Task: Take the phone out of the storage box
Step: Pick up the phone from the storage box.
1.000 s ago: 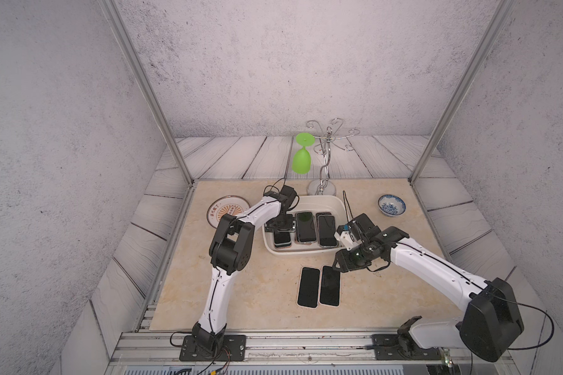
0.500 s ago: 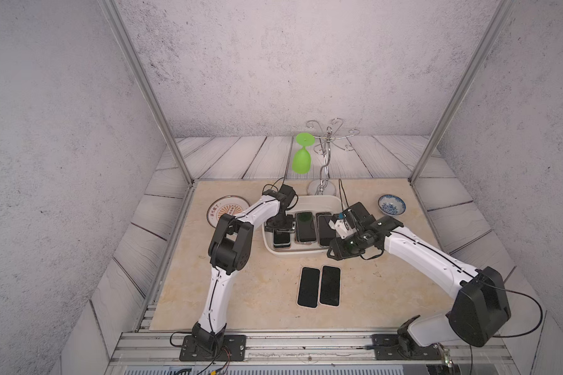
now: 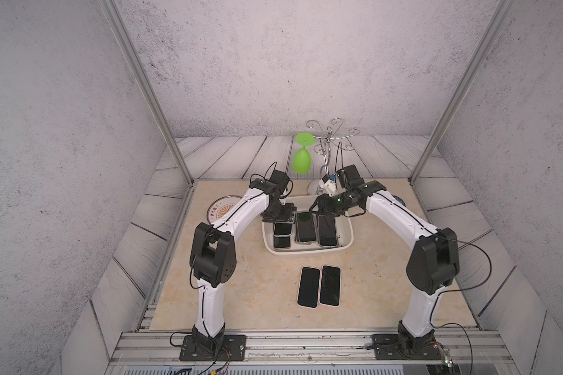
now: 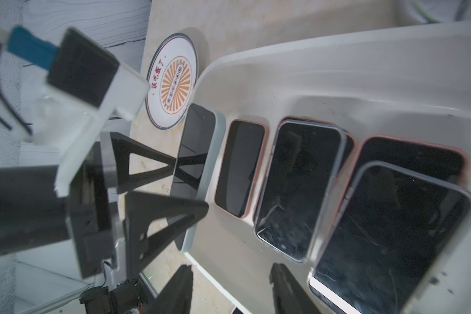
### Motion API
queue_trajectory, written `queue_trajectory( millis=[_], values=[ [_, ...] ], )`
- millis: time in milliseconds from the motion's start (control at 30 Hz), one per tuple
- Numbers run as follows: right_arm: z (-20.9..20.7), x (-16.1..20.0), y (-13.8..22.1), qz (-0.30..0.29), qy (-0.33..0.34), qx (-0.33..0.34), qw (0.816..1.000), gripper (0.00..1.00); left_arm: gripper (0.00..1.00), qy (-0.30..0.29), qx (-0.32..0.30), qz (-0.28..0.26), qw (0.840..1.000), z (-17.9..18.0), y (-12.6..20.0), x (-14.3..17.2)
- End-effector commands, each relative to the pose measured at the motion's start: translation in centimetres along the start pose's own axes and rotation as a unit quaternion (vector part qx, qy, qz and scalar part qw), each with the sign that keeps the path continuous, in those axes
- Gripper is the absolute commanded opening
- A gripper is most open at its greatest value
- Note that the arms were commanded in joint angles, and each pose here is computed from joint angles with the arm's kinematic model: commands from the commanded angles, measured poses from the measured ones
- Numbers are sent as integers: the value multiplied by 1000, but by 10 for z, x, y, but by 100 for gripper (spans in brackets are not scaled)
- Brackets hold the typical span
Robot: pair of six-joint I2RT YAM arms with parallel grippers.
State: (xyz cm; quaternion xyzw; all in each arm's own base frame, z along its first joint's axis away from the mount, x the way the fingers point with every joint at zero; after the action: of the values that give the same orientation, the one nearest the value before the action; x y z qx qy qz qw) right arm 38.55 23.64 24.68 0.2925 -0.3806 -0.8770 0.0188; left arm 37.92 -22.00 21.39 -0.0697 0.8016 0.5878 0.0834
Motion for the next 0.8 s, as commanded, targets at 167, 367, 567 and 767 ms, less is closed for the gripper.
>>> queue_trajectory(
  millis=[167,367,567,767],
  values=[
    [-3,-24,-36,10,-44,-88,995,56,35,-20,44,15,999,-10,15,13],
    [-8,-19,-63,18,-59,-112,992,56,35,-21,57,15,998,-15,16,15],
    [-1,-11,-89,44,-63,-138,987,52,35,-20,65,13,998,-18,18,16],
    [4,1,-88,59,-62,-152,985,20,34,-21,69,6,997,-19,22,14]
  ],
)
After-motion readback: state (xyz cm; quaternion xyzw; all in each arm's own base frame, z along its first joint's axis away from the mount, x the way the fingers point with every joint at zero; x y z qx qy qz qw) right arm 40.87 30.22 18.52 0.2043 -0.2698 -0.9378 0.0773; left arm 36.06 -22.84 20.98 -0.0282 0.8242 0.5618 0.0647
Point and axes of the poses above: each gripper's point midway between its finger pads, its own y axis back along the fingers, its own z axis along the line the jaws close on, x = y × z, the point moved 8 cm from there along y, back along the fingers, and after that the axes turned 13 degrees about y, right-handed, at the moved point
